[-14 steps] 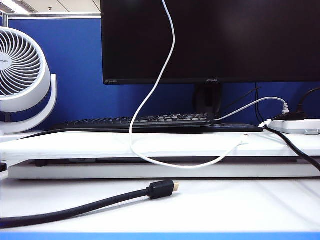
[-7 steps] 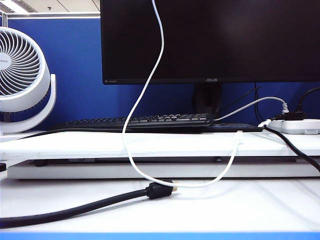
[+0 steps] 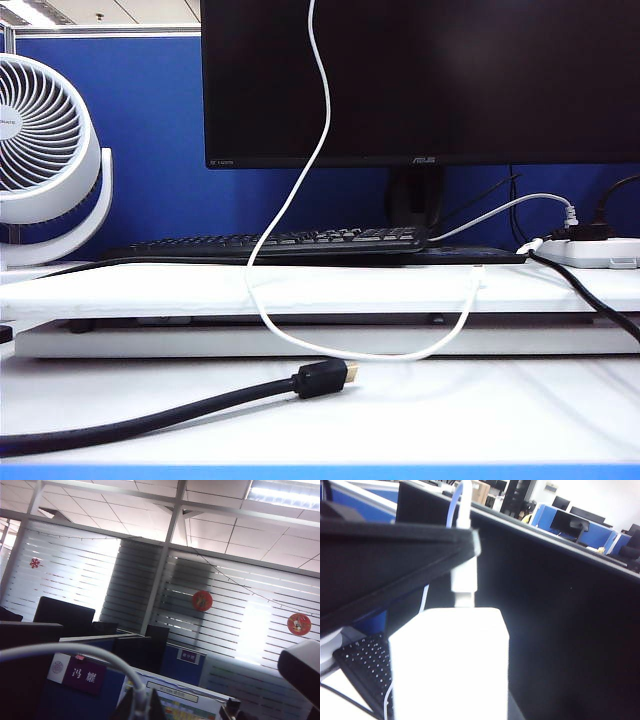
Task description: Pick up the Type-C charging cable and the charging base, insert one end of the Type-C charger into the corresponding slot on the base, and finally place the plugged-in charger back on the table.
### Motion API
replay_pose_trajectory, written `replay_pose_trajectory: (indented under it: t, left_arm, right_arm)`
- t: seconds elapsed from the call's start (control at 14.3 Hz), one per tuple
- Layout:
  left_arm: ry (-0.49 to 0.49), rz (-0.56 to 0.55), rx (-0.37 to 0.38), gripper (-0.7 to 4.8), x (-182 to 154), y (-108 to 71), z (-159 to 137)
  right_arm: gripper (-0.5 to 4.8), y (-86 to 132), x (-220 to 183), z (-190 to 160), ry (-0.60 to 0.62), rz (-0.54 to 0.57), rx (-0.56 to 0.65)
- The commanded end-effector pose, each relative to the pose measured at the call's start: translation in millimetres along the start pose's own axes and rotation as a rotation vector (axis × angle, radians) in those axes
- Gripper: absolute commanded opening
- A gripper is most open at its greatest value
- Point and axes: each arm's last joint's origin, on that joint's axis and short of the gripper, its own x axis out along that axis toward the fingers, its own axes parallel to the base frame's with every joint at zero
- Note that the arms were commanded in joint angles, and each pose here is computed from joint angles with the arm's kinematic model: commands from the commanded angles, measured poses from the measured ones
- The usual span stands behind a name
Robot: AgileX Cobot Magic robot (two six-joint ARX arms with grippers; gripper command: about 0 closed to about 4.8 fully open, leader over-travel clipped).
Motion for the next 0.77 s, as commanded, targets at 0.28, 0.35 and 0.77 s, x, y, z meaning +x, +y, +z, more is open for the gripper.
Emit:
replay_pose_trajectory:
  t: [0.28, 0.35, 0.77]
  left_arm:
    - [0.023, 0.023, 0.054, -0.06, -0.1, -0.7, -0.3]
    - [0.023, 0.023, 0.054, -0.06, -0.1, -0.7, -0.3]
    - [0.079, -0.015, 0.030, -0.06, -1.0, -2.5, -1.7]
  right_arm:
    - [-0.01, -0.8, 1.7, 6.6, -0.058, -0.017, 0.036]
    - [-0.01, -0.9, 1.6, 6.7, -0.058, -0.017, 0.036]
    - [-0.01, -1.6, 1.6, 6.5, -0.055, -0.026, 0.036]
